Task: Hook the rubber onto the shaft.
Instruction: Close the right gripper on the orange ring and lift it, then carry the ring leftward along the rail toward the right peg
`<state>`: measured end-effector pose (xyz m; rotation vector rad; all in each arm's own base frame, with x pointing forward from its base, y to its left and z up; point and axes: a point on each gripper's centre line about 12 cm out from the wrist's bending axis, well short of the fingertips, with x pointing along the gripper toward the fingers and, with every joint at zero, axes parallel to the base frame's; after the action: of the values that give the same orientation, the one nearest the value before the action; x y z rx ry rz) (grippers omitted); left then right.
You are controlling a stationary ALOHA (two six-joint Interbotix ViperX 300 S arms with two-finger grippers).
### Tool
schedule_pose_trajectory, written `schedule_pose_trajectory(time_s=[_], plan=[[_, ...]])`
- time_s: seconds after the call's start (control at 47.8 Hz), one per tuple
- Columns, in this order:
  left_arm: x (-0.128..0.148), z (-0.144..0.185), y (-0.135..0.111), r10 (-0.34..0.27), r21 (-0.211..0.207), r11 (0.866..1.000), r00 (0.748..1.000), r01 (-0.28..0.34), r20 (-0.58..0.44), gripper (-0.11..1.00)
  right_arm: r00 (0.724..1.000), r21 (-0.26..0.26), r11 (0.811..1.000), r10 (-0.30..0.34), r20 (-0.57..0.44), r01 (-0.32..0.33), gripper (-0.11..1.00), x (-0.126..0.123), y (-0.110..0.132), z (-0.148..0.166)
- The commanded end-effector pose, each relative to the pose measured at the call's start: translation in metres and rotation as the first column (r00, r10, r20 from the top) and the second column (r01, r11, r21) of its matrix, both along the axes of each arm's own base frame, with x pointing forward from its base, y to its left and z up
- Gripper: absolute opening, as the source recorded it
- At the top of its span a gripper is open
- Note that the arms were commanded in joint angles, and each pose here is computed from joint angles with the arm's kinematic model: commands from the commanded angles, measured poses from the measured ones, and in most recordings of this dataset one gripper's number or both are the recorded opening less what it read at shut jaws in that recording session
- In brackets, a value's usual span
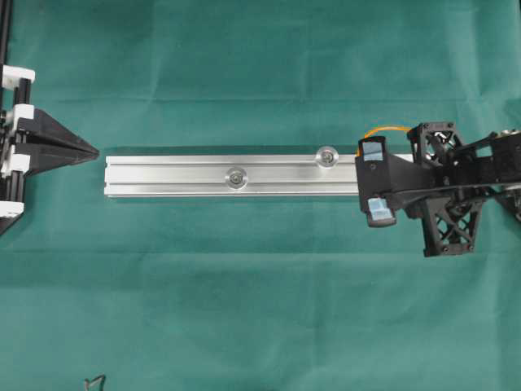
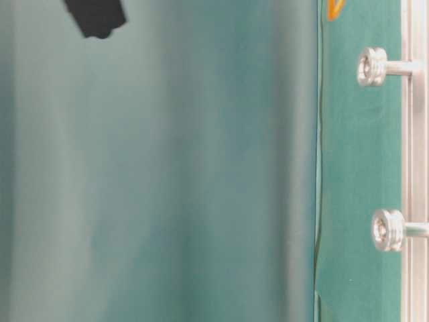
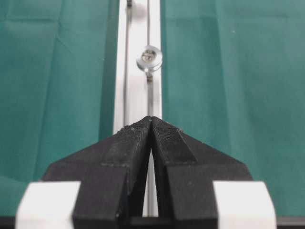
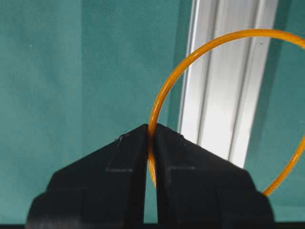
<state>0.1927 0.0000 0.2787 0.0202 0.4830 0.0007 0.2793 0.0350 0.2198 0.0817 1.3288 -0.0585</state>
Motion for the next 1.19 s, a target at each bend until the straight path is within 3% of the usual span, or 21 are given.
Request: schedule_pose_trajectory(time_s=[0.0,0.23,0.816,1.172], plan=[[0.003,0.011,0.0,-0.003,0.004,1.0,1.0,0.002,0.029,0.0,0.999,-0.001,1.0,0.001,0.045,-0.001,0.07,0.003,0.0,0.022],[0.003,0.011,0.0,-0.003,0.003,1.0,1.0,0.002,0.029,0.0,0.999,-0.006,1.0,-0.002,0.037,0.002,0.07,0.003,-0.001,0.037],[0.003,0.011,0.0,-0.003,0.003,1.0,1.0,0.002,0.029,0.0,0.999,-0.009,1.0,0.002,0.037,-0.001,0.07,0.005,0.0,0.037],[0.003,0.012,0.0,-0.003,0.003,1.0,1.0,0.002,0.031,0.0,0.999,-0.038,0.999,0.016,0.05,-0.014,0.07,0.031,0.0,0.038]])
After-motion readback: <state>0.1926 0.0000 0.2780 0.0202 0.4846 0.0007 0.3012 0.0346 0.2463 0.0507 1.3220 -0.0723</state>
